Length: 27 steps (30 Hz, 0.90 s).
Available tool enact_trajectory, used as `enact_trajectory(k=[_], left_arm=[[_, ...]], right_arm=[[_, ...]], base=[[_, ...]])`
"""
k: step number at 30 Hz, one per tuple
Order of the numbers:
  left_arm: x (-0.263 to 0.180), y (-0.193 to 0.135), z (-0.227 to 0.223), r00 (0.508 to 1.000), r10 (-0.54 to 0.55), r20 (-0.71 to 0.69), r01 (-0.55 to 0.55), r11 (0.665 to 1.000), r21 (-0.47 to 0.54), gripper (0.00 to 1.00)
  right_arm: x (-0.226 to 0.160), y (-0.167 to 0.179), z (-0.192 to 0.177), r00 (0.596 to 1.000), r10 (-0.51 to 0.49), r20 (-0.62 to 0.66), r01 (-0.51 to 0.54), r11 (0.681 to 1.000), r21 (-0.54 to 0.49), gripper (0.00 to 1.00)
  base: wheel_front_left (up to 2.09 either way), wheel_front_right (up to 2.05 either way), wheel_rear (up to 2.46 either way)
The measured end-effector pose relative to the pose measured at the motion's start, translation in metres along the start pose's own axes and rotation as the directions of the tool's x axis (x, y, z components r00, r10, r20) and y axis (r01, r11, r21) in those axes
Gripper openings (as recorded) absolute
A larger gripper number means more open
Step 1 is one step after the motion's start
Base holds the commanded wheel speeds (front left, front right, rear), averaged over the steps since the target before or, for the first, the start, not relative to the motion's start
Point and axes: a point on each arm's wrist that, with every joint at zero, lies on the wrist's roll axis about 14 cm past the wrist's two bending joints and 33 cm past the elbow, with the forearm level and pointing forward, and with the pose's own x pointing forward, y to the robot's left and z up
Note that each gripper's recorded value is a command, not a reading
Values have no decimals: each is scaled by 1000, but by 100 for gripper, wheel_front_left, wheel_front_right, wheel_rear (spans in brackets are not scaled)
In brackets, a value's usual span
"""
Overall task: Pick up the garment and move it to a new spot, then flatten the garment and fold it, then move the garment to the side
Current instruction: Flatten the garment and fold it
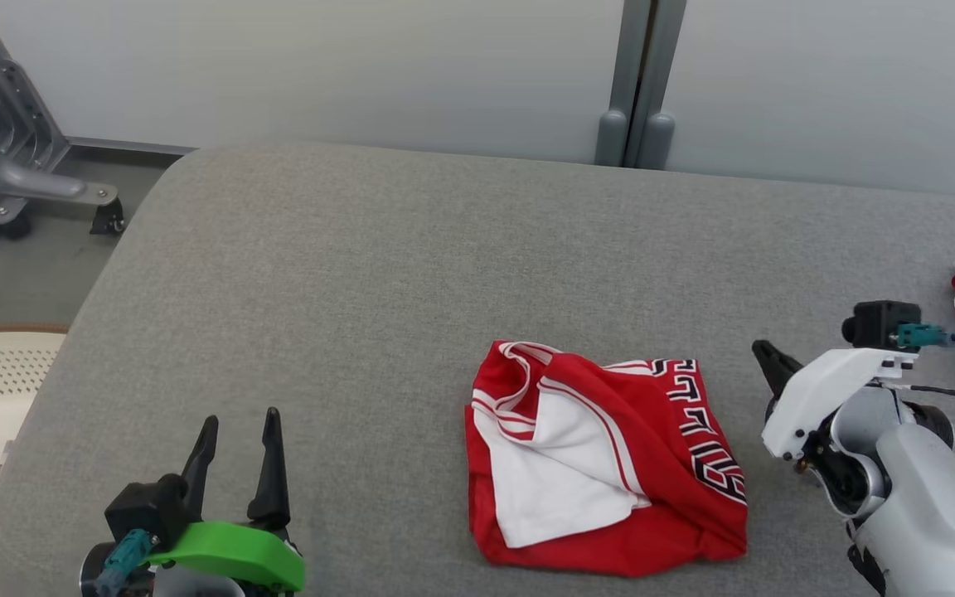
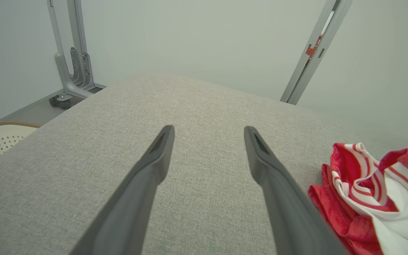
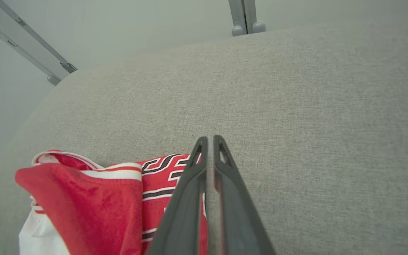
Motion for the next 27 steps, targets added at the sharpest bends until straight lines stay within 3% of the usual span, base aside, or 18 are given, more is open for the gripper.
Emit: enact_trajectory(k=[6,11,16,23,27], left_arm=[[-6,12,1,999,36,3,-36,999,-1,100],[-14,26,2,997,83,7,-83,997,-5,100],[-19,32,5,995,101,16,-101,995,-4,100],[-18,29,7,996,91,26,-91,996,-6,100],[-17,28,5,996,85,20,-85,996,-5,100]], right_arm=[[17,23,-52,965,36,-260,-34,999,13,0],[20,47,-84,919,82,-385,-82,996,16,0],[21,86,-88,909,175,-379,-190,982,-4,0],[-1,134,-98,879,327,-347,-367,929,-55,0],[-20,156,-111,840,403,-363,-460,884,-81,0]], base=[[0,0,0],[0,0,0],[0,0,0],[0,0,0],[0,0,0]])
